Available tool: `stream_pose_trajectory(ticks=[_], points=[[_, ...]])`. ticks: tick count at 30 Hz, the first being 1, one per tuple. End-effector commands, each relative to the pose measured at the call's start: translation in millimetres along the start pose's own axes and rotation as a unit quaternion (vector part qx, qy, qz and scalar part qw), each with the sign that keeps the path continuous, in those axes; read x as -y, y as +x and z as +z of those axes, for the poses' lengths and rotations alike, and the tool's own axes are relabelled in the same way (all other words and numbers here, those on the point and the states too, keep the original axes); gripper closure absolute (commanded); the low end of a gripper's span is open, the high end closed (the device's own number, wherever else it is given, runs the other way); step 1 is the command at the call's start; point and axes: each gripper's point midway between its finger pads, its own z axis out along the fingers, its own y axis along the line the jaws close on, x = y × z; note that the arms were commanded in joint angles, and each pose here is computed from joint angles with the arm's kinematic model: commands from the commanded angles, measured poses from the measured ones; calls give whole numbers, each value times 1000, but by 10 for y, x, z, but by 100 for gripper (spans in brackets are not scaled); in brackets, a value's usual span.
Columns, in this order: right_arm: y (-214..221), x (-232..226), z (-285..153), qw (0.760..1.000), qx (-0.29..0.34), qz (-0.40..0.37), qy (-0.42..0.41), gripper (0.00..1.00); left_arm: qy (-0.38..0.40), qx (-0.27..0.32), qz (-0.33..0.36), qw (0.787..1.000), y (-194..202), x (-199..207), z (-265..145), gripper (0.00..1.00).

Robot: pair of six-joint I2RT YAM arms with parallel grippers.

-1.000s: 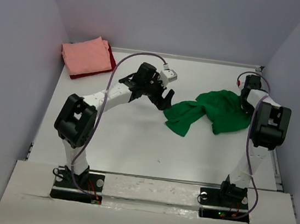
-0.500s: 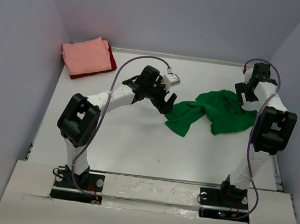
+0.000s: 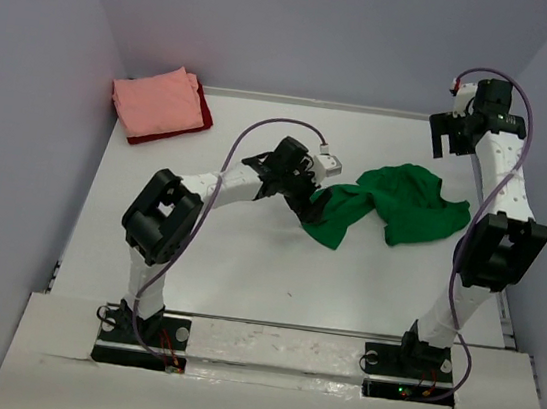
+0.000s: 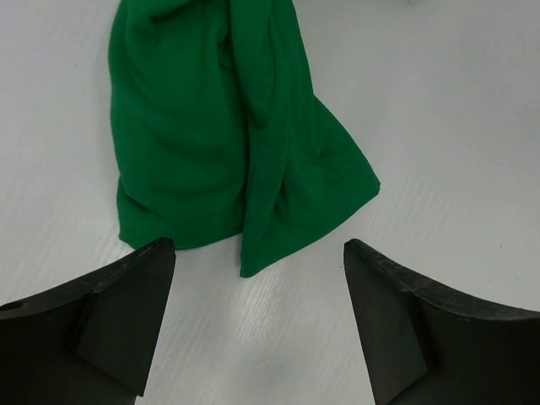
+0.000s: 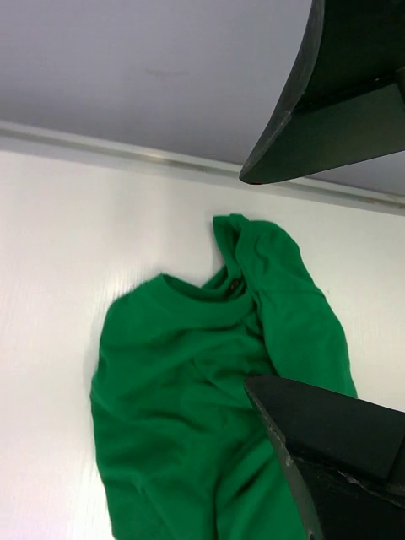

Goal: Fold and stack the t-shirts
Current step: Flatten out the tshirt

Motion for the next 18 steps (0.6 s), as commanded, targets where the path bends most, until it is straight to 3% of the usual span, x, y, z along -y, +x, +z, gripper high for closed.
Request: stream_pose_trajectory(ticks=[1,7,18], points=[[-183,-154,-334,999,28,8,-29,0,12,11,21,1000,-137,75,64,11],[-215,-201,-379,999,33,4,-35,0,13,6,23,1000,-89,97,40,31],[-206,-322,-407,998,41,1,-57,0,16,-13,22,1000,103,119,80,28]])
